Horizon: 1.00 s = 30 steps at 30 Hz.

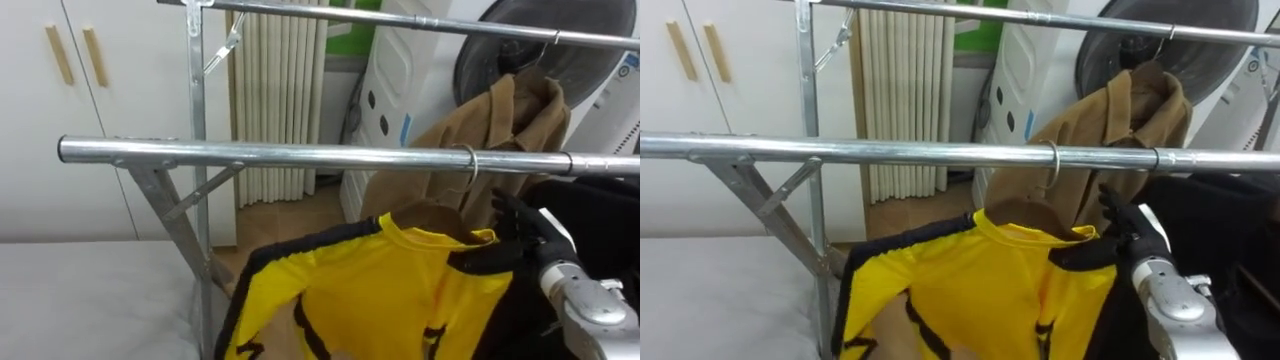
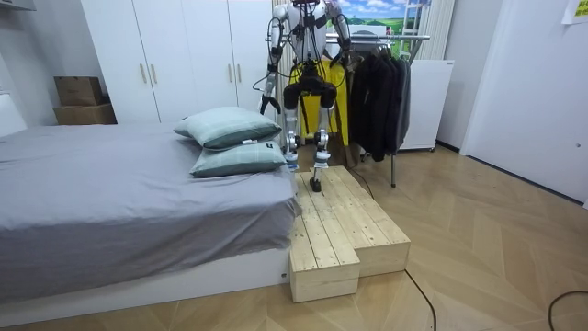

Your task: Hang clothes

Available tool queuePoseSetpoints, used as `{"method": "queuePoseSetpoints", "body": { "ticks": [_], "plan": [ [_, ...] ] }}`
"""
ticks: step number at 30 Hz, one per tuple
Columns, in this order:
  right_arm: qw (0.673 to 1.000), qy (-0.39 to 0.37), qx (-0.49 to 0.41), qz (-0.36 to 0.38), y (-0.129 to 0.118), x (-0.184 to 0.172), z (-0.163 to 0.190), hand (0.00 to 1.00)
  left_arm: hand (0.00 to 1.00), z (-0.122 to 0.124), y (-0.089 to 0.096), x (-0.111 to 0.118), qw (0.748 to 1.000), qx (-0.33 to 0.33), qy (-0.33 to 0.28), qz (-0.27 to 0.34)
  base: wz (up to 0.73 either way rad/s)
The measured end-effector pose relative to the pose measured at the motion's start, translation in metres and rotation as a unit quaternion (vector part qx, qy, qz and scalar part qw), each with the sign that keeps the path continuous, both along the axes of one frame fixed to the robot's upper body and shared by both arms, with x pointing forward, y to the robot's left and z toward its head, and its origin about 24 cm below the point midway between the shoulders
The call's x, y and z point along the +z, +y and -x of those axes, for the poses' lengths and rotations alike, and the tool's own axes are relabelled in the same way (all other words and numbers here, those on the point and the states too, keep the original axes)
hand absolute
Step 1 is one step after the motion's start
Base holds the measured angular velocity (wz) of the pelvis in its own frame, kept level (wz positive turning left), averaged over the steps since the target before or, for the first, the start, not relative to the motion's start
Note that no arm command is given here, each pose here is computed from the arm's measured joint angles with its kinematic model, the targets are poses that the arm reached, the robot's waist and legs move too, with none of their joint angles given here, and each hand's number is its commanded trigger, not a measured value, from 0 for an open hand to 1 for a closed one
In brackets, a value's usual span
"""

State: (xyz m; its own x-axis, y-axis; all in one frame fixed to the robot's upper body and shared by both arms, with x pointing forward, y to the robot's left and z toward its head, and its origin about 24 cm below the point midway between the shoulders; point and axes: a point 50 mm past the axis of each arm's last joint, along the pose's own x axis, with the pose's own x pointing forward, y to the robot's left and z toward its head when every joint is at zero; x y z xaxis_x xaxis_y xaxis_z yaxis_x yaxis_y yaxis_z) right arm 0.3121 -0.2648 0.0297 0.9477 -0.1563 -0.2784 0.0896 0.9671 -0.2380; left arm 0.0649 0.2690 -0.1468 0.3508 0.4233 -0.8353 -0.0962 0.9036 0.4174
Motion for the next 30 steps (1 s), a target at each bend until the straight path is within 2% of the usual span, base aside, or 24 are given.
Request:
{"method": "queuePoseSetpoints", "body": {
  "ticks": [6,19,30],
  "plan": [
    [0.999,-0.027,-0.003,-0.029,0.002,0.007,0.002,0.0,0.0,0.007,-0.004,-0.002,1.0,0.009,0.004,0.009,-0.02],
    [0.999,-0.035,-0.009,-0.029,-0.001,0.01,0.004,0.0,0.0,0.009,-0.007,-0.004,1.0,0.01,0.007,0.013,0.0],
    [0.999,-0.002,-0.028,-0.039,-0.011,-0.014,0.033,0.0,0.0,0.015,-0.007,-0.004,1.0,0.013,0.013,0.009,-0.01]
  ]
}}
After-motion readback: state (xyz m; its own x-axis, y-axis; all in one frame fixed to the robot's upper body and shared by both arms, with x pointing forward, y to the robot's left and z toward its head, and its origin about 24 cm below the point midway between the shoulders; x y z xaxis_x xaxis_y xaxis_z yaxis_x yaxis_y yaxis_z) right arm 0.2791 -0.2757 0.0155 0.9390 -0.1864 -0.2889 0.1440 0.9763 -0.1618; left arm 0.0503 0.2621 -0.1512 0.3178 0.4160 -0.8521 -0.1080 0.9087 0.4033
